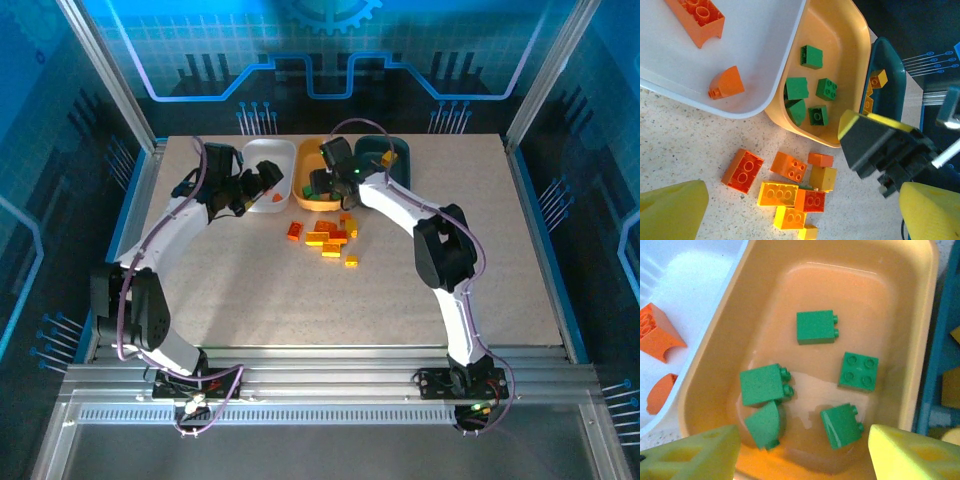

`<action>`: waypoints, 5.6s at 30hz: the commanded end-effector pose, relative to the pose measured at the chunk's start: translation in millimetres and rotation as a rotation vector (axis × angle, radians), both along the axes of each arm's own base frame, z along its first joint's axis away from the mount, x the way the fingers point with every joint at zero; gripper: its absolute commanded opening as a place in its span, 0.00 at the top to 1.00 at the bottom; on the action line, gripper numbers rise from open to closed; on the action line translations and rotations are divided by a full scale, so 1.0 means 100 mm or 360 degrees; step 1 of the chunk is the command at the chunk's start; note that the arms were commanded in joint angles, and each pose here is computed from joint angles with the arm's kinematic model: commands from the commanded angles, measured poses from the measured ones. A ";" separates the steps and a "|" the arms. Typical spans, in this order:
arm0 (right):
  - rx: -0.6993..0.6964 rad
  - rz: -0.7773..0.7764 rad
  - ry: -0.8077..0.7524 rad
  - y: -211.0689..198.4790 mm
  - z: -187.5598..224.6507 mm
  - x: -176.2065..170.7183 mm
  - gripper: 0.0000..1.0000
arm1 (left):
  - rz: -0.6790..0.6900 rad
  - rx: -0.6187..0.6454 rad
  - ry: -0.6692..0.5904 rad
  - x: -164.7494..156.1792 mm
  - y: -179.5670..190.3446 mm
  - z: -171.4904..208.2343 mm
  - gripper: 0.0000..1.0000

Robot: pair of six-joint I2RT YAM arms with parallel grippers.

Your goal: Sort the legos into containers by color

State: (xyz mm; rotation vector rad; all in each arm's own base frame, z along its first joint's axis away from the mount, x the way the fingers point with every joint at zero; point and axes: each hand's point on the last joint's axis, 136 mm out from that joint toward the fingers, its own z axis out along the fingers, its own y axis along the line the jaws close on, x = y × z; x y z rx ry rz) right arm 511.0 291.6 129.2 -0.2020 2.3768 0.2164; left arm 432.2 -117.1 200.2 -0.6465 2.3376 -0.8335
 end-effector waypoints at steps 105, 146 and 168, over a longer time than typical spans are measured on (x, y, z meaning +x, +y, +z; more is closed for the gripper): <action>-0.0173 -0.0127 0.0402 -0.60 -1.03 -1.77 0.35 | -0.0358 -0.0091 0.0137 -0.18 -1.11 -0.20 0.01; -0.0035 -0.0570 0.0120 -1.65 0.11 0.42 0.37 | -0.0598 -0.0624 0.0314 -0.30 -1.59 -0.29 0.01; -0.0062 -0.0114 0.0368 0.05 -0.87 -1.72 0.13 | -0.0037 -0.0542 0.0196 0.15 -0.33 -0.26 0.01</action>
